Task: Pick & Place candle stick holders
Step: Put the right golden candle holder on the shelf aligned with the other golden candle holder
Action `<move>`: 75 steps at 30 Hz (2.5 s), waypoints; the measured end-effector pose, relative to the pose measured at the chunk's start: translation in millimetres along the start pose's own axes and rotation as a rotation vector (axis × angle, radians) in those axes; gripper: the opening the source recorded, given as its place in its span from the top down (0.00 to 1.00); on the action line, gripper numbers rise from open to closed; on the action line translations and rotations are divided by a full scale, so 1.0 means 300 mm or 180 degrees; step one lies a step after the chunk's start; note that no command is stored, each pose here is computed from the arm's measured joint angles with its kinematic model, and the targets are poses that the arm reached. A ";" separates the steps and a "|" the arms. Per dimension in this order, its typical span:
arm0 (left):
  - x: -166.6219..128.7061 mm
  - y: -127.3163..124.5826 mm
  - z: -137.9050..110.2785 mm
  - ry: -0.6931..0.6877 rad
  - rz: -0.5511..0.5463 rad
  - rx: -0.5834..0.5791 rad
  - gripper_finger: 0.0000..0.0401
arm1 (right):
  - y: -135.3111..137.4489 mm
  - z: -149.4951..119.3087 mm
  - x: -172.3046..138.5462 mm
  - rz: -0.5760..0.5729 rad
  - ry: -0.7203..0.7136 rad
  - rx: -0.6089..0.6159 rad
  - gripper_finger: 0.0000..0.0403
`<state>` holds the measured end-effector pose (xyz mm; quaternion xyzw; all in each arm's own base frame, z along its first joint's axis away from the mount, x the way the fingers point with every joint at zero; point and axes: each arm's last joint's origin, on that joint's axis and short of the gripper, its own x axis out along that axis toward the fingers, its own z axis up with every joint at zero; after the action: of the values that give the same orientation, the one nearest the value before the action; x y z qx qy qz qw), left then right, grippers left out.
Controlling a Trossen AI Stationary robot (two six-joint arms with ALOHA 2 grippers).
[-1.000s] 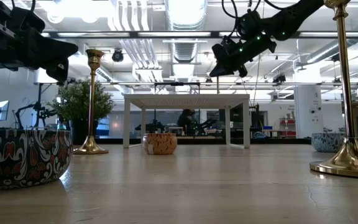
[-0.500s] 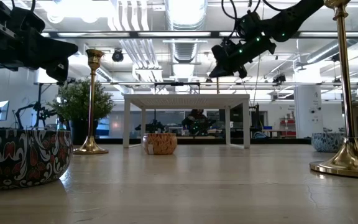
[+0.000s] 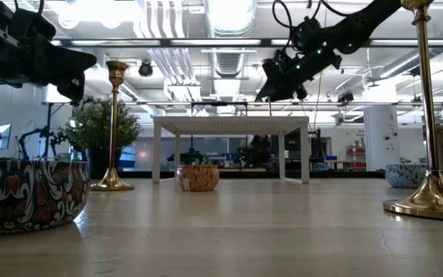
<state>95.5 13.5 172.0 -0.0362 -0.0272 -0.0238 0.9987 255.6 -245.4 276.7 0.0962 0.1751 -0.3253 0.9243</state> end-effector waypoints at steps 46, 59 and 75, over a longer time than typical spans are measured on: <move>0.000 0.000 0.000 -0.0001 0.0001 -0.0001 0.94 | 0.385 -0.383 -0.742 0.2046 0.1801 -0.0175 0.50; 0.000 0.000 0.000 0.0001 0.0002 -0.0001 0.94 | 0.561 -0.655 -0.742 0.2906 0.1530 0.0182 0.55; 0.000 0.000 0.000 -0.0001 0.0002 -0.0001 0.94 | 0.696 -0.740 -0.679 0.2991 0.1532 0.0320 0.56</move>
<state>95.5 13.5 172.0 -0.0364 -0.0274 -0.0235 0.9987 182.1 95.8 164.5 0.2804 0.3045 0.1473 0.8983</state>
